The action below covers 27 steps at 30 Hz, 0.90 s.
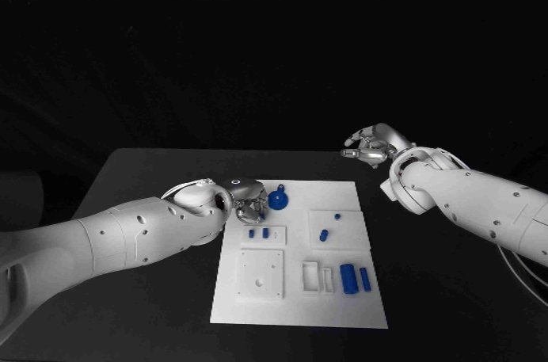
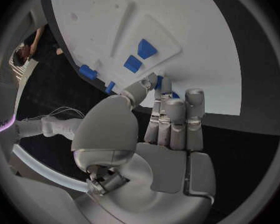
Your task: Assemble the parts on the task board
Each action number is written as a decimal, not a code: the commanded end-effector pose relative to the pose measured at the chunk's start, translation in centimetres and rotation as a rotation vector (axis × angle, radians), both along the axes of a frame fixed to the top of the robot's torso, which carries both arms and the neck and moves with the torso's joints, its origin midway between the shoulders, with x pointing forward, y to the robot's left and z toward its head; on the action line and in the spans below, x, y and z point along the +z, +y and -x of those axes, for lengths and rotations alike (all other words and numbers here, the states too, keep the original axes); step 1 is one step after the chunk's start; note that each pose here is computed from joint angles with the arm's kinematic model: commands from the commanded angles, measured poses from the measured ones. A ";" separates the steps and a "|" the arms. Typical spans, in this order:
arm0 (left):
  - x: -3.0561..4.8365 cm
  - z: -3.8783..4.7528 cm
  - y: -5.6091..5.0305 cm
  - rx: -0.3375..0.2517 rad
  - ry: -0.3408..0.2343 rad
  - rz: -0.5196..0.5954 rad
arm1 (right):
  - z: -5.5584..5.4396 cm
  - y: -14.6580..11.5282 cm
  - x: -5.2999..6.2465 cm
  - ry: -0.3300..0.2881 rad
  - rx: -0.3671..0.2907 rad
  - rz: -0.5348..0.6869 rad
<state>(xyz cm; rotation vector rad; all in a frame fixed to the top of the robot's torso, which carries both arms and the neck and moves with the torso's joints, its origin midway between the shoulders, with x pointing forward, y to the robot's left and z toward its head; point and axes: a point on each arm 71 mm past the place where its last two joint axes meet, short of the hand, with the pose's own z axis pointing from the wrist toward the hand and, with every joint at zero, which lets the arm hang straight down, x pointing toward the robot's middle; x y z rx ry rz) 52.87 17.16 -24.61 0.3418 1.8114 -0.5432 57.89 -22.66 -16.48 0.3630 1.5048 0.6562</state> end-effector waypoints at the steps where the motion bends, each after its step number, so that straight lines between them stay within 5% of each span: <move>1: -1.02 0.56 -0.3 -0.015 0.032 -0.027 | 0.0 0.1 0.0 0.000 0.013 0.009; 16: -0.54 0.66 -0.1 -0.011 -0.037 0.039 | 0.0 0.1 0.1 -0.015 0.012 0.006; 27: -0.57 0.71 0.0 -0.011 -0.031 0.045 | 0.0 0.1 0.1 -0.007 0.011 0.008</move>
